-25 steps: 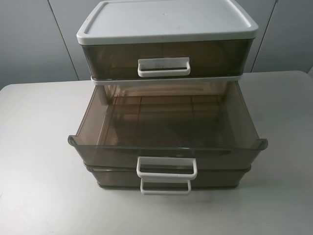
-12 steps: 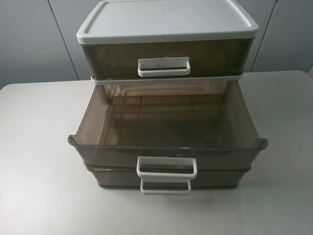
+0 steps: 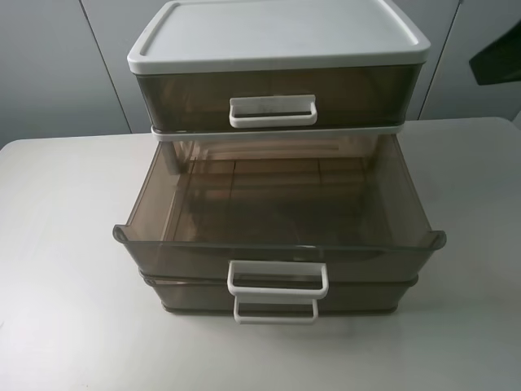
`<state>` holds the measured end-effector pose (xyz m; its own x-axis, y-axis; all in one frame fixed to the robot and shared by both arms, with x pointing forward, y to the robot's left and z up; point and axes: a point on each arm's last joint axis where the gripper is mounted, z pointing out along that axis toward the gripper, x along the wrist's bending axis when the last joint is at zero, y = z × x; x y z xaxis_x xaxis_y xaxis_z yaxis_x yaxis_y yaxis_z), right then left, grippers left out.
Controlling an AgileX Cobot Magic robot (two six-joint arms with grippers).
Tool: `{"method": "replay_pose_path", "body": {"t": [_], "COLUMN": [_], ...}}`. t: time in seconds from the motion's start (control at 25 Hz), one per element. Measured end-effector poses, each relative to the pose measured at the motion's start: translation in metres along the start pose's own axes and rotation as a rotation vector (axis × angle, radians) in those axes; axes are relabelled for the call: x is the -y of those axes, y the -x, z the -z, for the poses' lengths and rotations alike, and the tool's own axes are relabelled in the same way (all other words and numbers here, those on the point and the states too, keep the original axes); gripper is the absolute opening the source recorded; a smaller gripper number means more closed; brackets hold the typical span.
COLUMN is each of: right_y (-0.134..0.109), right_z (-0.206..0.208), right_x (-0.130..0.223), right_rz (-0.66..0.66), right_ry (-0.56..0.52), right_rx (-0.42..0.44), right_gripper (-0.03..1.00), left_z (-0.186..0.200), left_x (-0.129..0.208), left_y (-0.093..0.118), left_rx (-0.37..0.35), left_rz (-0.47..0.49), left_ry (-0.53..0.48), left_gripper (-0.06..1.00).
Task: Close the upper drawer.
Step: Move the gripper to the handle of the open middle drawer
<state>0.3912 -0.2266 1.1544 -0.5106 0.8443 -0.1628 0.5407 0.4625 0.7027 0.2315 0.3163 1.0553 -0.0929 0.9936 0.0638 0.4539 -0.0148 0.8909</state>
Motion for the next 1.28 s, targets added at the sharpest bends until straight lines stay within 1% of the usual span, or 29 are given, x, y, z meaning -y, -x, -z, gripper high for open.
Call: {"method": "replay_pose_path", "body": {"t": [0.08, 0.2, 0.36, 0.48, 0.56, 0.64, 0.76, 0.92, 1.0, 1.12, 1.28], "right_y": [-0.017, -0.049, -0.095, -0.126, -0.142, -0.156, -0.171, -0.185, -0.191, -0.203, -0.215], "right_z": [-0.007, -0.013, -0.022, -0.03, -0.037, -0.046, -0.058, -0.069, -0.072, -0.073, -0.075], "right_x": [-0.012, -0.019, -0.016, -0.01, -0.006, -0.003, 0.003, 0.01, 0.013, 0.019, 0.026], "right_rz": [0.072, 0.172, 0.31, 0.395, 0.428, 0.431, 0.437, 0.452, 0.467, 0.511, 0.566], "right_ry": [-0.003, -0.02, -0.094, -0.165, -0.215, -0.27, -0.357, -0.452, -0.48, -0.505, -0.521], "right_rx": [-0.08, -0.212, -0.4, -0.499, -0.551, -0.607, -0.691, -0.782, -0.81, -0.829, -0.832], "right_gripper": [0.68, 0.68, 0.68, 0.68, 0.68, 0.68, 0.68, 0.68, 0.68, 0.68, 0.68], "left_z": [0.0, 0.0, 0.0, 0.0, 0.0, 0.0, 0.0, 0.0, 0.0, 0.0, 0.0], "left_x": [0.0, 0.0, 0.0, 0.0, 0.0, 0.0, 0.0, 0.0, 0.0, 0.0, 0.0], "left_y": [0.0, 0.0, 0.0, 0.0, 0.0, 0.0, 0.0, 0.0, 0.0, 0.0, 0.0], "left_rx": [0.0, 0.0, 0.0, 0.0, 0.0, 0.0, 0.0, 0.0, 0.0, 0.0, 0.0], "left_rz": [0.0, 0.0, 0.0, 0.0, 0.0, 0.0, 0.0, 0.0, 0.0, 0.0, 0.0], "left_ry": [0.0, 0.0, 0.0, 0.0, 0.0, 0.0, 0.0, 0.0, 0.0, 0.0, 0.0], "left_gripper": [0.74, 0.74, 0.74, 0.74, 0.74, 0.74, 0.74, 0.74, 0.74, 0.74, 0.74]}}
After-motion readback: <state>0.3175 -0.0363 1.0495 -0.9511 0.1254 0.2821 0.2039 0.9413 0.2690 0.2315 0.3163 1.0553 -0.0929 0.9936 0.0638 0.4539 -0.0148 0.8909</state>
